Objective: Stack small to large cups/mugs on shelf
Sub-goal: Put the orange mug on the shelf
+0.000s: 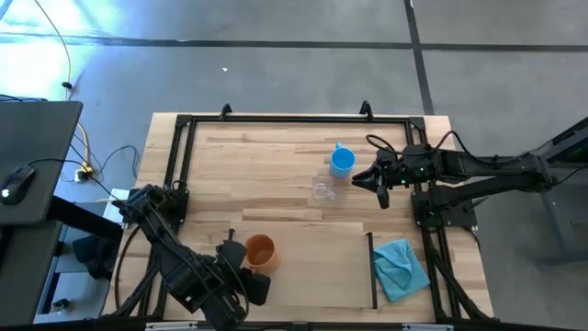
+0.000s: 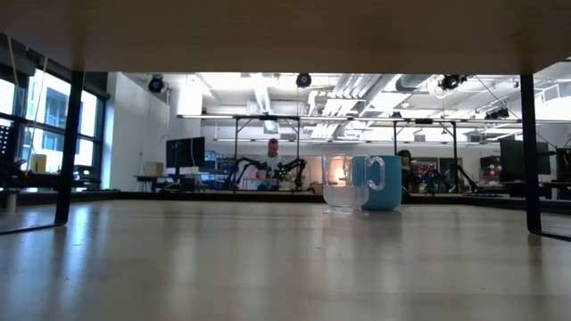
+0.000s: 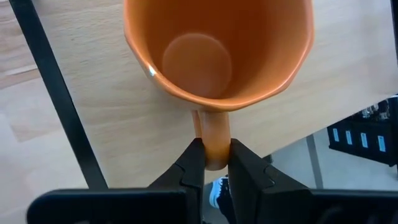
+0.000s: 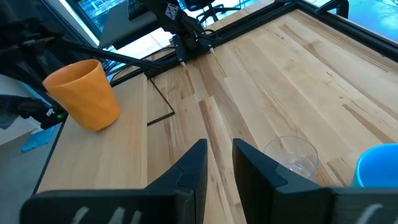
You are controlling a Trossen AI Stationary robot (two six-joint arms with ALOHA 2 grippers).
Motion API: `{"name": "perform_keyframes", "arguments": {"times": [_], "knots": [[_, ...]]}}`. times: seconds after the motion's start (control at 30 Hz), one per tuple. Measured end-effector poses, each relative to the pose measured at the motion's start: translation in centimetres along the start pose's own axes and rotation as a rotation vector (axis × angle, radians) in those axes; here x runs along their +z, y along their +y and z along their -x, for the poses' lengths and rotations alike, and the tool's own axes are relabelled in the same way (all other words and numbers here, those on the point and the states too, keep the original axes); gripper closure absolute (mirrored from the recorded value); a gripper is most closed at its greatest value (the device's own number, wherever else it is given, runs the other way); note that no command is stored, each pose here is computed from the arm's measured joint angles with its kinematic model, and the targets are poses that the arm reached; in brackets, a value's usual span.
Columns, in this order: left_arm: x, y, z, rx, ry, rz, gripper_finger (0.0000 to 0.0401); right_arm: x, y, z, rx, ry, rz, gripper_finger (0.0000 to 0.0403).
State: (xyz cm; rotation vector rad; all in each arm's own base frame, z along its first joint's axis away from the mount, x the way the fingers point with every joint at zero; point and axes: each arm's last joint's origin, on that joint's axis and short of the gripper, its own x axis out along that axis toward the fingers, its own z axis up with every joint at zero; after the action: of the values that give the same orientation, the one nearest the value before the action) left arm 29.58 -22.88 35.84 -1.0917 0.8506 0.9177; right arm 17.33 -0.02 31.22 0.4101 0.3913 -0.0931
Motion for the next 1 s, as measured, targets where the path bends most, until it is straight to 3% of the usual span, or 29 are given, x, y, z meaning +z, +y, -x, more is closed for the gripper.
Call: {"name": "perform_keyframes", "arguments": {"times": [0.3, 1.0], "knots": [[-0.24, 0.33, -0.56, 0.042, 0.027, -0.02, 0.0369, 0.0, 0.0, 0.0, 0.0, 0.0, 0.0, 0.0336], [-0.12, 0.15, -0.17, 0.031, 0.041, -0.03, 0.0369, 0.03, 0.01, 0.0, 0.002, -0.003, -0.01, 0.0336]]}}
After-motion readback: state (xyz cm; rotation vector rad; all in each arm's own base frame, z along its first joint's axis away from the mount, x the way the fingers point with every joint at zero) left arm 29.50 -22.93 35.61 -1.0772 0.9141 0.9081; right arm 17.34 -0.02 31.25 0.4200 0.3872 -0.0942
